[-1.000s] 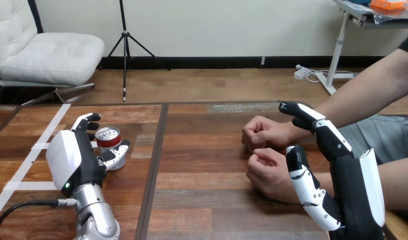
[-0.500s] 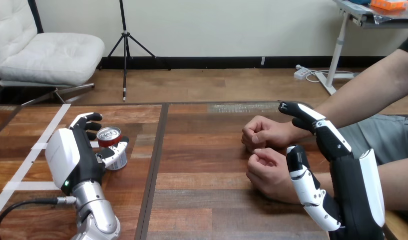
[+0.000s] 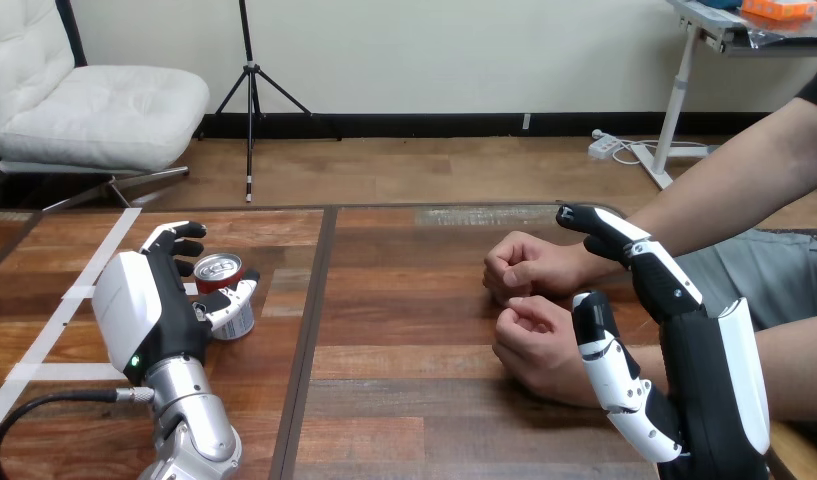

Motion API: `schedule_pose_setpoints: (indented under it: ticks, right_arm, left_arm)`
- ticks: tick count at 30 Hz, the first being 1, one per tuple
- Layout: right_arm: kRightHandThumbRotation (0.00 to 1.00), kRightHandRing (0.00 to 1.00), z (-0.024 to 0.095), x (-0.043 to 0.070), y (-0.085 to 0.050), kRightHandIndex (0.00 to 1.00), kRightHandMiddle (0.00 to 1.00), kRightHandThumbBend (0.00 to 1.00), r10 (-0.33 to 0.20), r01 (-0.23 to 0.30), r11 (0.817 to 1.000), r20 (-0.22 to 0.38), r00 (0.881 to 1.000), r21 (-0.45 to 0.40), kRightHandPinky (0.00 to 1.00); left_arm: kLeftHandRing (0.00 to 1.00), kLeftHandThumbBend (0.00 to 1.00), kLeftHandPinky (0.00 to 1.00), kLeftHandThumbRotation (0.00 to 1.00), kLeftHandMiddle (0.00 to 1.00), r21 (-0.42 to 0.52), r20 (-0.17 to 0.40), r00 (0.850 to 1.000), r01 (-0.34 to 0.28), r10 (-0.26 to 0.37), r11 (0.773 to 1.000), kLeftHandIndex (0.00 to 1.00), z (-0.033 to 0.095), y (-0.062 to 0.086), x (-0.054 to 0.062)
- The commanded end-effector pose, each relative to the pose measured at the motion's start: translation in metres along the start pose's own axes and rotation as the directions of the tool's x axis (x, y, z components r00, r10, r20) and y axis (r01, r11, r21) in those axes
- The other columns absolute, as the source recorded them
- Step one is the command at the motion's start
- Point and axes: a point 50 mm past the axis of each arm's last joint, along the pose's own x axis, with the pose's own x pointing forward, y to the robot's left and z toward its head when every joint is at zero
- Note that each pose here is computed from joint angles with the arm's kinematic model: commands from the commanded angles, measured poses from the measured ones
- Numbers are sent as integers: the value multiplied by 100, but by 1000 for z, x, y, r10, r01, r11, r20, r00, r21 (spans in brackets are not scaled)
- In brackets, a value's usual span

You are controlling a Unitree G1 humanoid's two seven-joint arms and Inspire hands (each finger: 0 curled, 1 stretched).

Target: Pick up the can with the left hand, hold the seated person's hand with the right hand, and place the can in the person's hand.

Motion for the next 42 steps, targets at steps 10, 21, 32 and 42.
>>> schedule_pose_setpoints:
  ticks: [10,21,32,42]
  right_arm:
    - [71,85,9,11,-3,79,81,31,-15,16,1000,83,996,-3,82]
    - [70,83,9,11,-3,78,80,31,-14,14,1000,83,996,-5,81]
    - [70,83,10,11,-2,78,80,31,-15,15,1000,81,997,1,79]
    - [69,82,10,11,-2,78,79,31,-17,18,1000,78,997,-4,78]
  left_arm:
    - [66,74,58,1,69,7,68,997,-25,24,1000,70,22,6,20]
    - [70,75,61,9,74,48,58,998,-12,9,999,74,19,5,20]
    - [76,78,65,22,80,79,40,999,-9,6,997,81,18,4,20]
    - [79,81,68,28,84,91,23,1000,-11,9,996,84,18,4,20]
